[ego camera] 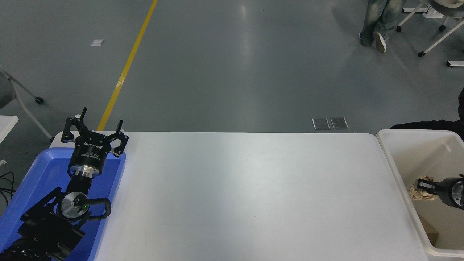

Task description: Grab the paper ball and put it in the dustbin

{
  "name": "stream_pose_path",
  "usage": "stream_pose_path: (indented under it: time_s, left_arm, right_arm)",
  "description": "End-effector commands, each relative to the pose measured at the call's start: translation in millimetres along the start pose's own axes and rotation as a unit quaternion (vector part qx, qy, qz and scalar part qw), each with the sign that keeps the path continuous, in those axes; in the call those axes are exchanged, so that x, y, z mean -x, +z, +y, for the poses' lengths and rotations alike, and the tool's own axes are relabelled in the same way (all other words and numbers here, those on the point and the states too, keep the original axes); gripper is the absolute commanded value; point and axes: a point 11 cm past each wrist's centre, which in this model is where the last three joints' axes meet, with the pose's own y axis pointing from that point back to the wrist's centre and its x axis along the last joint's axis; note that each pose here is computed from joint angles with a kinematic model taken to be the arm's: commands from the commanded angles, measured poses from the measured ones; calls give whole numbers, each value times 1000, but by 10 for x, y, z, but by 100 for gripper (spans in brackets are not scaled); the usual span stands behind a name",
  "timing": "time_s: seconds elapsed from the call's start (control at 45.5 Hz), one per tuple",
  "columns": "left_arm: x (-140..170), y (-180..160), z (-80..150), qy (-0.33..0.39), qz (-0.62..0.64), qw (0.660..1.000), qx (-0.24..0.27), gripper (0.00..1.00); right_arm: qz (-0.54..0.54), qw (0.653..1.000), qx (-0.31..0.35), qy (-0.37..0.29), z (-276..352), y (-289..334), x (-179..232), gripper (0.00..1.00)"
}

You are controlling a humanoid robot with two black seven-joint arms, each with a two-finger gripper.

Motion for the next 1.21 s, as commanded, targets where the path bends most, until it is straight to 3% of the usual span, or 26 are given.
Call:
stream_pose_path:
  time_s: [0.0,0.176,0.308,0.681,0.923,1.187]
  left_arm:
    - [0,-2,0,0,0,1000,-1,100]
    - [7,-2,-6,-2,0,1000,-2,100]
    - [3,-4,0,-2,0,1000,-2,100]
    - [2,-4,0,-1,0,1000,-2,100]
    - [-6,-3,6,1,0,1000,-1,100]
    - [-11,-2,11,2,0,1000,-1,100]
  right_arm:
    - [56,998,7,11,227,56,-432,100]
    - [132,991,-26,24,844,-274,-1187,100]
    - [193,979,-64,5,1471,-730,-1489,100]
    - [204,932,-189,-235,2515,-2182,-1002,100]
    - [181,921,-236,-252,2762,-2738,-905,100]
    - [184,920,-237,-252,2882,-2845,-887,100]
